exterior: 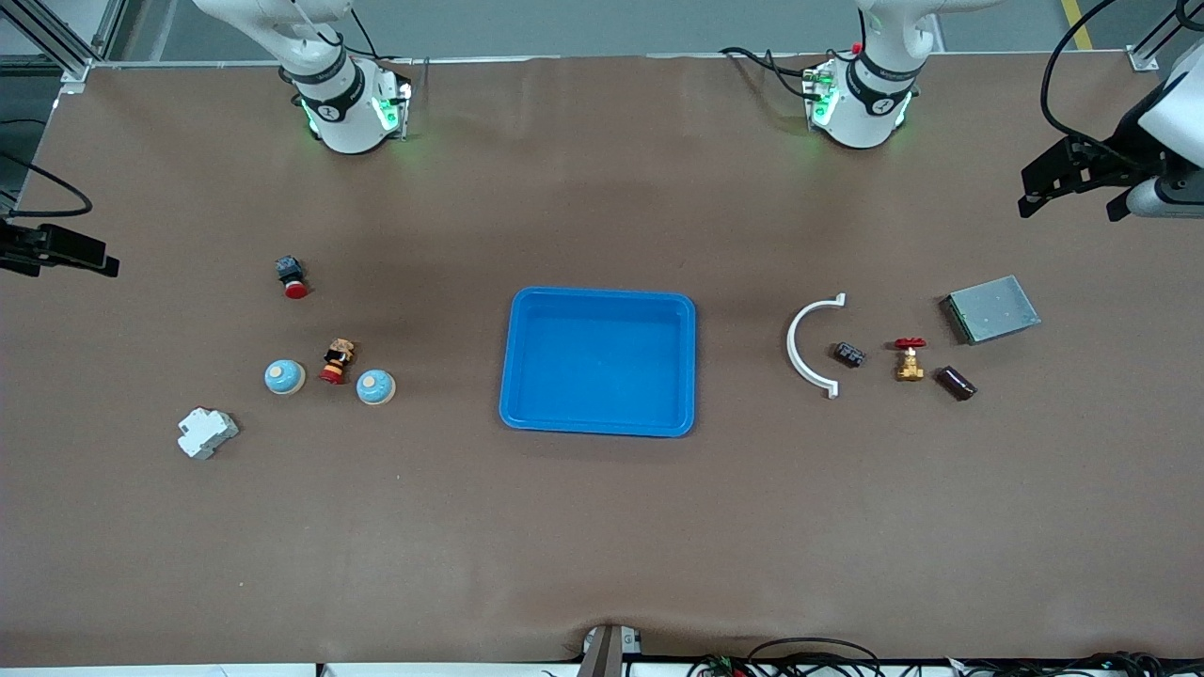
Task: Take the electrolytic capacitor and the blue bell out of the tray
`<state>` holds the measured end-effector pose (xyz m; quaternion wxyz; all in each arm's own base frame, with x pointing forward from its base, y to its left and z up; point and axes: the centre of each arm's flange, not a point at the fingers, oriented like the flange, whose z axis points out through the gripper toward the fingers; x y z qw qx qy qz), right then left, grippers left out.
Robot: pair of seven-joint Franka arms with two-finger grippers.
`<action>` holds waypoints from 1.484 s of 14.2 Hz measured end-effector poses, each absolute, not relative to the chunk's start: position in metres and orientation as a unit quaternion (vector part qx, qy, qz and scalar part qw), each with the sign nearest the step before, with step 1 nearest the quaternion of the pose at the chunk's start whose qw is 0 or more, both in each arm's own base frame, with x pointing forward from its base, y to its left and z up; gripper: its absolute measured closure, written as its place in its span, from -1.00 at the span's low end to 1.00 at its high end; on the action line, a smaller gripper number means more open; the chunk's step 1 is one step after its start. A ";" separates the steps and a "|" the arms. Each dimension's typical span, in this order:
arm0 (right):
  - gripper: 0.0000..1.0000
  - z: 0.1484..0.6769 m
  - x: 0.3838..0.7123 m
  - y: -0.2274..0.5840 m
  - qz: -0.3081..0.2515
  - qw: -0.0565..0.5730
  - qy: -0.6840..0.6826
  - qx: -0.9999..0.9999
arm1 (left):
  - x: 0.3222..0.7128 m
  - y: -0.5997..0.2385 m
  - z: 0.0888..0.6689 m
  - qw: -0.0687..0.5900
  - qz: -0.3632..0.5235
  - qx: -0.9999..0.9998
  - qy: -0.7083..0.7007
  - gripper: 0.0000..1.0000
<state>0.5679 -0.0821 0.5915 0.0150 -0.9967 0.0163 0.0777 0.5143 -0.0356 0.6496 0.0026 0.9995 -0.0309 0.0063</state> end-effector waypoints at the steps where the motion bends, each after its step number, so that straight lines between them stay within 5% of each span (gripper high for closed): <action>1: -1.00 0.587 0.565 -0.083 0.081 0.016 0.022 -0.996 | 0.514 -0.035 0.651 0.003 0.008 0.999 -0.031 -1.00; 10: -1.00 0.596 0.505 -0.073 0.048 0.019 0.058 -0.997 | 0.515 -0.035 0.665 0.003 0.027 0.999 -0.030 -1.00; 21: -1.00 0.597 0.502 -0.066 0.050 0.018 0.068 -0.996 | 0.523 -0.032 0.670 0.005 0.033 0.999 -0.028 -1.00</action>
